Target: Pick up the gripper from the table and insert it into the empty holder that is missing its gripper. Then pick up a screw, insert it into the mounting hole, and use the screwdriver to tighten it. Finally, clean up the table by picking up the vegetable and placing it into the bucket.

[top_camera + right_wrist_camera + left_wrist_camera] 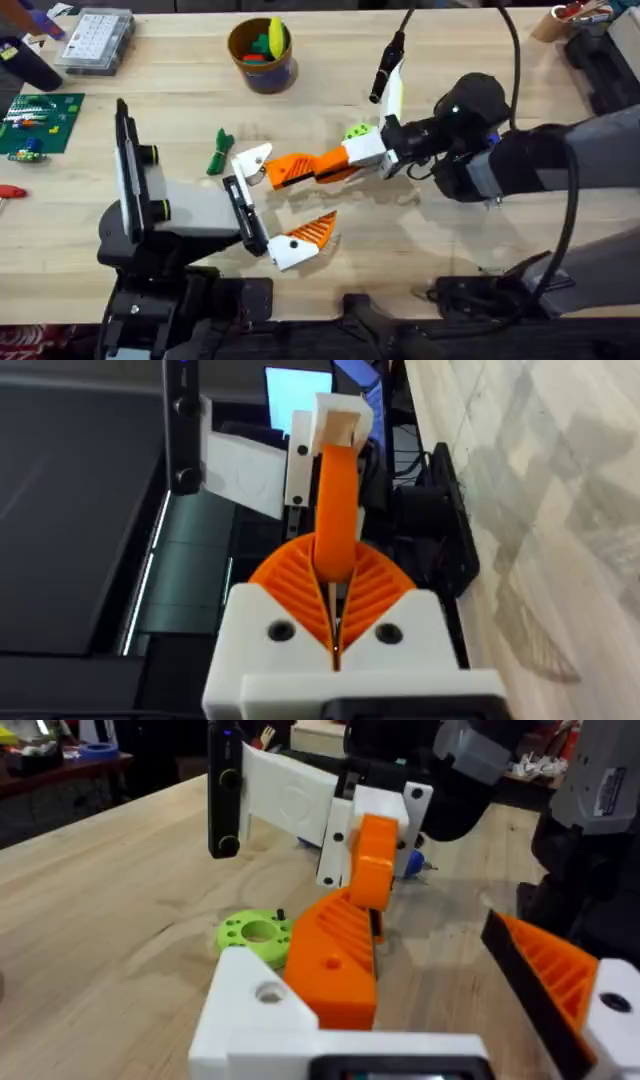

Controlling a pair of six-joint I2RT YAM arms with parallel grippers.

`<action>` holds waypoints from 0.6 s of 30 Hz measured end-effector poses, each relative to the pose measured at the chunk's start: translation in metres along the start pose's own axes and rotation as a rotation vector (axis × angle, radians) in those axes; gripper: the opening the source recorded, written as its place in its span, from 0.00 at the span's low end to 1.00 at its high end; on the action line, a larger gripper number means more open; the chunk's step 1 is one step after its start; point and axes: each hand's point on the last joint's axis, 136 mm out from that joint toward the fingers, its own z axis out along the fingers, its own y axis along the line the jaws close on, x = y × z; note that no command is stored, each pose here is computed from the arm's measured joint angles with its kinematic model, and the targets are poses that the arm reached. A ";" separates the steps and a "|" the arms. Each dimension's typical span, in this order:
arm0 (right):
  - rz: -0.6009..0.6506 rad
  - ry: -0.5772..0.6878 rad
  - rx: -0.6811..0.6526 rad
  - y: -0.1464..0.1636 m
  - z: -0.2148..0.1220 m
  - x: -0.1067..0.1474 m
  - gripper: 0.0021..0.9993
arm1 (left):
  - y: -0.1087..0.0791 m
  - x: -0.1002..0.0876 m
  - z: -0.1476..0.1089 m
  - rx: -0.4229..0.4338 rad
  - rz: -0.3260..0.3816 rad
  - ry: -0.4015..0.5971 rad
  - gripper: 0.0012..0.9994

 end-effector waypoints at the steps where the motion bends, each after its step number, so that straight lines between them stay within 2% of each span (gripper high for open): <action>1: 0.000 0.000 0.000 0.000 0.000 0.000 0.01 | 0.000 0.000 0.000 0.000 0.000 0.000 0.99; 18: -0.015 0.000 -0.003 0.002 0.001 0.000 0.01 | 0.000 0.000 0.000 0.000 0.000 0.000 0.99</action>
